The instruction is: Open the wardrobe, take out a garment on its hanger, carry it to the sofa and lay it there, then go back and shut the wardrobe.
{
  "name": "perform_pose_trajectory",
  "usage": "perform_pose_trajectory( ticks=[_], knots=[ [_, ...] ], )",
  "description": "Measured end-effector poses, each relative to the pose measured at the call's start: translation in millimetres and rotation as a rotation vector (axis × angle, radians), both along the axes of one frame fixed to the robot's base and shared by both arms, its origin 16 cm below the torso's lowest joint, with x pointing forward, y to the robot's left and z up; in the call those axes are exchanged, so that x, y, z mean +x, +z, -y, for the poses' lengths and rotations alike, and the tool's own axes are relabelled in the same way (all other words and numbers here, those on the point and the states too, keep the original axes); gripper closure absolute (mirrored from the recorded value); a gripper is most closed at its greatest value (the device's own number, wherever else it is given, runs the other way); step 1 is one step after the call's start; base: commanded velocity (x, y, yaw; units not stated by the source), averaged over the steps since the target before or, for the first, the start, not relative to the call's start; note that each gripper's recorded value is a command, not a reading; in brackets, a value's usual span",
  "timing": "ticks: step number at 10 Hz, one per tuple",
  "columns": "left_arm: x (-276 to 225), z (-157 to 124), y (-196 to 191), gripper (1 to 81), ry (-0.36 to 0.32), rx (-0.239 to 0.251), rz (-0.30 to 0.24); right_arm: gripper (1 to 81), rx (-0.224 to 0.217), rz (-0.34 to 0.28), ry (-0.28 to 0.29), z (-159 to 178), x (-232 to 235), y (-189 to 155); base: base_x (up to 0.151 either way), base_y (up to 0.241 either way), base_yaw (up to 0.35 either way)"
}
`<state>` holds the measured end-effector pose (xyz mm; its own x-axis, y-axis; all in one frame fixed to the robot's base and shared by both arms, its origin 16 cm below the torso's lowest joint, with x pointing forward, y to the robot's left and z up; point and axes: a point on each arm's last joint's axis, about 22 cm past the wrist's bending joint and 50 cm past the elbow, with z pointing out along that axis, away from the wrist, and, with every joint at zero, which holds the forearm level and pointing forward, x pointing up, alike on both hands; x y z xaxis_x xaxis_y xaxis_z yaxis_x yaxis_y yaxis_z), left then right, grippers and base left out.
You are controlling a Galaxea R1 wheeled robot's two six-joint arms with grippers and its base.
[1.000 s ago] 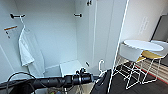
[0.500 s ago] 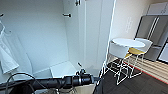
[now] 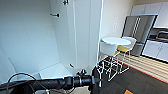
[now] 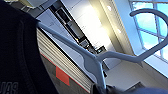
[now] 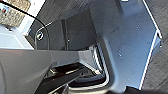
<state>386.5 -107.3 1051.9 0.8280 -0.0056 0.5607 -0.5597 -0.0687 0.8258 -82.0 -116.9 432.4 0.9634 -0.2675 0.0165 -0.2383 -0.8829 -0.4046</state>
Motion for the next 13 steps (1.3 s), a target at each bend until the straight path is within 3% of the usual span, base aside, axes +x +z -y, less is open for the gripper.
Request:
perform_pose_trajectory(
  ticks=[4, 5, 8, 11, 13],
  knots=[
    [3.5, -4.3, -2.2, 81.1, 0.009, 0.007, 0.005, 1.0, -0.079, 0.016, -0.01, 76.4, -38.8, -1.3, 0.0, 0.0, -0.282],
    [3.3, -4.3, -2.0, 81.1, 0.009, 0.007, 0.012, 1.0, -0.077, 0.012, -0.012, 81.4, -49.5, 0.8, 0.0, 0.0, -0.282],
    [2.2, -3.8, -1.3, 81.1, 0.005, 0.005, 0.024, 1.0, 0.01, 0.039, -0.028, 46.0, -48.9, 11.9, 0.0, 0.0, -0.282],
    [0.9, -4.3, -3.2, 81.1, 0.004, 0.007, 0.031, 1.0, 0.022, 0.048, -0.014, 65.6, -63.7, 20.0, 0.0, 0.0, -0.282],
    [-1.2, -4.6, -4.9, 81.1, 0.003, 0.007, 0.03, 1.0, 0.043, 0.055, -0.01, 55.0, -66.0, 23.3, 0.0, 0.0, -0.282]
  ],
)
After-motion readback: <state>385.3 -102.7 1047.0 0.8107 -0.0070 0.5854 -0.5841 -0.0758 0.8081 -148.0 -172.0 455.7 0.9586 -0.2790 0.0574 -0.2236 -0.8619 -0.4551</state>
